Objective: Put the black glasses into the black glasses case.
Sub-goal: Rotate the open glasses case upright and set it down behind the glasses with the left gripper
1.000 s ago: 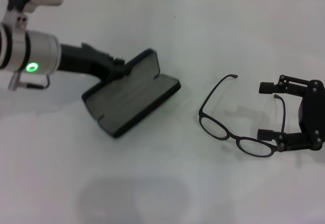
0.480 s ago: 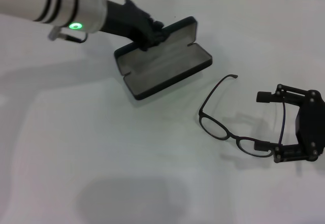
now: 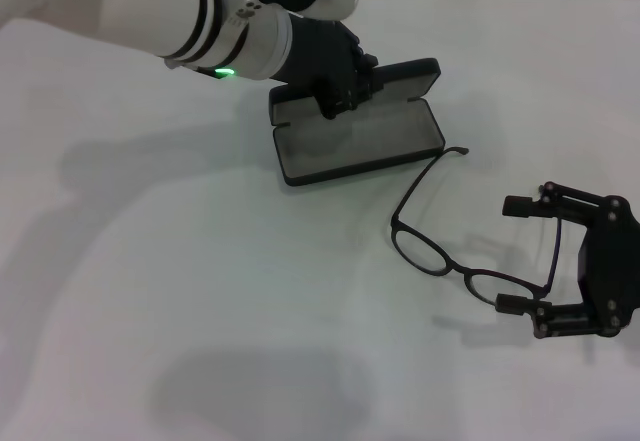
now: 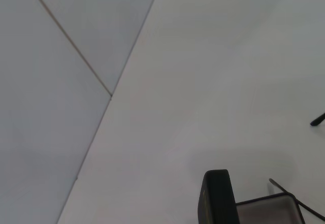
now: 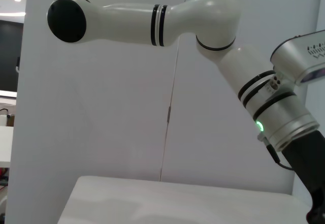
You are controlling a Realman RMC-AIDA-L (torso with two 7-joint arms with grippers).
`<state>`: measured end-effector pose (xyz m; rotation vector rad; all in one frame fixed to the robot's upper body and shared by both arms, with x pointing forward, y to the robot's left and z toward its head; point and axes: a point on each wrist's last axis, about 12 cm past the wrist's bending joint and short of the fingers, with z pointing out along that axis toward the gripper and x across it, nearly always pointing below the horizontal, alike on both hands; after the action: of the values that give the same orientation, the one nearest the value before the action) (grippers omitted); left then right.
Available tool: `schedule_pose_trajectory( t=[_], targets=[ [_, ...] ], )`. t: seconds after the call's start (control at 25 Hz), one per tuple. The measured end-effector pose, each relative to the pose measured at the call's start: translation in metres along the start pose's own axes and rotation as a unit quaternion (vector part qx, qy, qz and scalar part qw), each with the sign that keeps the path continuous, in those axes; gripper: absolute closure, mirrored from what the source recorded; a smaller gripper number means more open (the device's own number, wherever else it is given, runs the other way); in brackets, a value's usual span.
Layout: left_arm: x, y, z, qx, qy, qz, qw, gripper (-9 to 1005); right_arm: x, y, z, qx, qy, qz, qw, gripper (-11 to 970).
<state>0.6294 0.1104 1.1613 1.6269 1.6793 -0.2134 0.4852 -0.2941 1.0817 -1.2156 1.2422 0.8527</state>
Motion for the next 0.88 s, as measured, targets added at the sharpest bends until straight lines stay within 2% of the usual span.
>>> schedule_pose_trajectory(
  t=[0.52,0.88],
  targets=[
    [0.004,-0.009,0.002,0.032,0.003,0.027,0.999,774,0.001,0.006,0.001,0.003,-0.008,0.005,1.0,89],
    [-0.003,-0.02,0.008,0.051,-0.005,0.035,0.998,767,0.001,0.006,0.001,0.004,-0.009,0.004,1.0,88]
  ],
)
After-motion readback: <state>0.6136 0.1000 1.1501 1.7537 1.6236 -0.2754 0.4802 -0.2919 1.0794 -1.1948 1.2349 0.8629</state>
